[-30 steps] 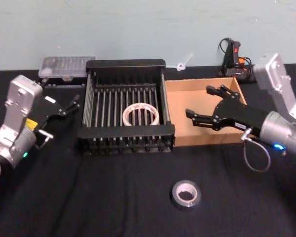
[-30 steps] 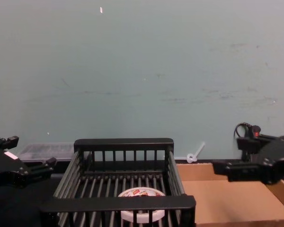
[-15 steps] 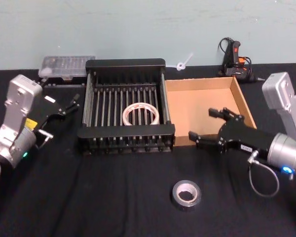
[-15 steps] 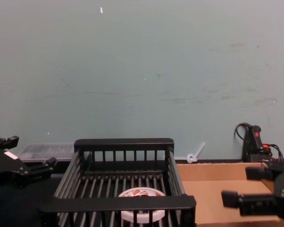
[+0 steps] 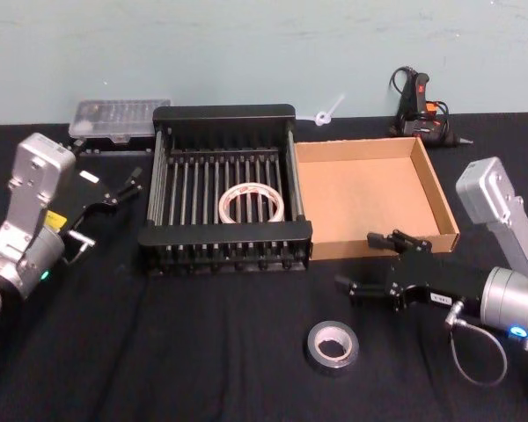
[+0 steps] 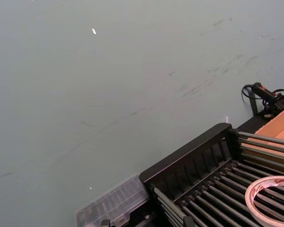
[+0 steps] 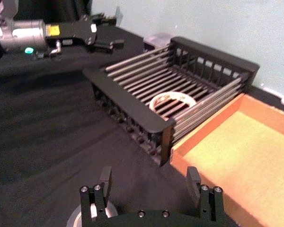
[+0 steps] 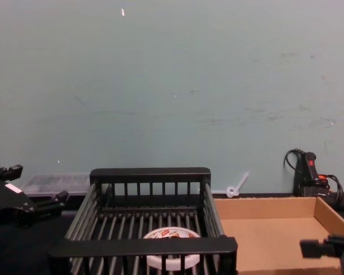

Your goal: Pick up the white tape and place it into the black box , Pick up the silver tape and place it into the brown box.

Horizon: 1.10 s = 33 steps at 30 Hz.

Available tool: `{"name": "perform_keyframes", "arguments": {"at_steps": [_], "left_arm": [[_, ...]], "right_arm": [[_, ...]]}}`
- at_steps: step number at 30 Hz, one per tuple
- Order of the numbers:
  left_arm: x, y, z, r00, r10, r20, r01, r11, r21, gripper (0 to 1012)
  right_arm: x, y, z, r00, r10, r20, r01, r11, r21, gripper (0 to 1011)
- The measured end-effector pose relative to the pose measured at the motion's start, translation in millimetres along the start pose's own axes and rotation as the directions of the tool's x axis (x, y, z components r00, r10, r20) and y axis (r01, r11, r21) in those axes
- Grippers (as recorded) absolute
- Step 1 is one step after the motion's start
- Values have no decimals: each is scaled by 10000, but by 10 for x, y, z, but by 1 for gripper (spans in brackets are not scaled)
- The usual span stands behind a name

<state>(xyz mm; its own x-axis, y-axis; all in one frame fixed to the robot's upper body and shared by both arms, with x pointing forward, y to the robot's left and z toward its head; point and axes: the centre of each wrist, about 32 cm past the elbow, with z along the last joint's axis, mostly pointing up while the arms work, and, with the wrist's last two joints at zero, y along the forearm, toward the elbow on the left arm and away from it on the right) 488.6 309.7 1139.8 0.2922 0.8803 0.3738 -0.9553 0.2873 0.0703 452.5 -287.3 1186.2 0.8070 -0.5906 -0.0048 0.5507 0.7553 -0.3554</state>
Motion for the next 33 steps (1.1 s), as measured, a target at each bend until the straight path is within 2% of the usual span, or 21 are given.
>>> {"name": "perform_keyframes", "arguments": {"at_steps": [10,18,33], "left_arm": [[0,0,0,10000,0,0,0,10000,-1,1001],[0,0,0,10000,1,0,-1,10000,-1,1001],[0,0,0,10000,-1,0,1,10000,1,1001]], "right_arm": [[-48,-17,4,9991,406,118,-398,9973,-624,1002],[-98,-3,-16,9971,765,-57,-767,9921,-998,1002],[-127,6,-67,9964,816,-227,-841,9840,-1571,1002]]}}
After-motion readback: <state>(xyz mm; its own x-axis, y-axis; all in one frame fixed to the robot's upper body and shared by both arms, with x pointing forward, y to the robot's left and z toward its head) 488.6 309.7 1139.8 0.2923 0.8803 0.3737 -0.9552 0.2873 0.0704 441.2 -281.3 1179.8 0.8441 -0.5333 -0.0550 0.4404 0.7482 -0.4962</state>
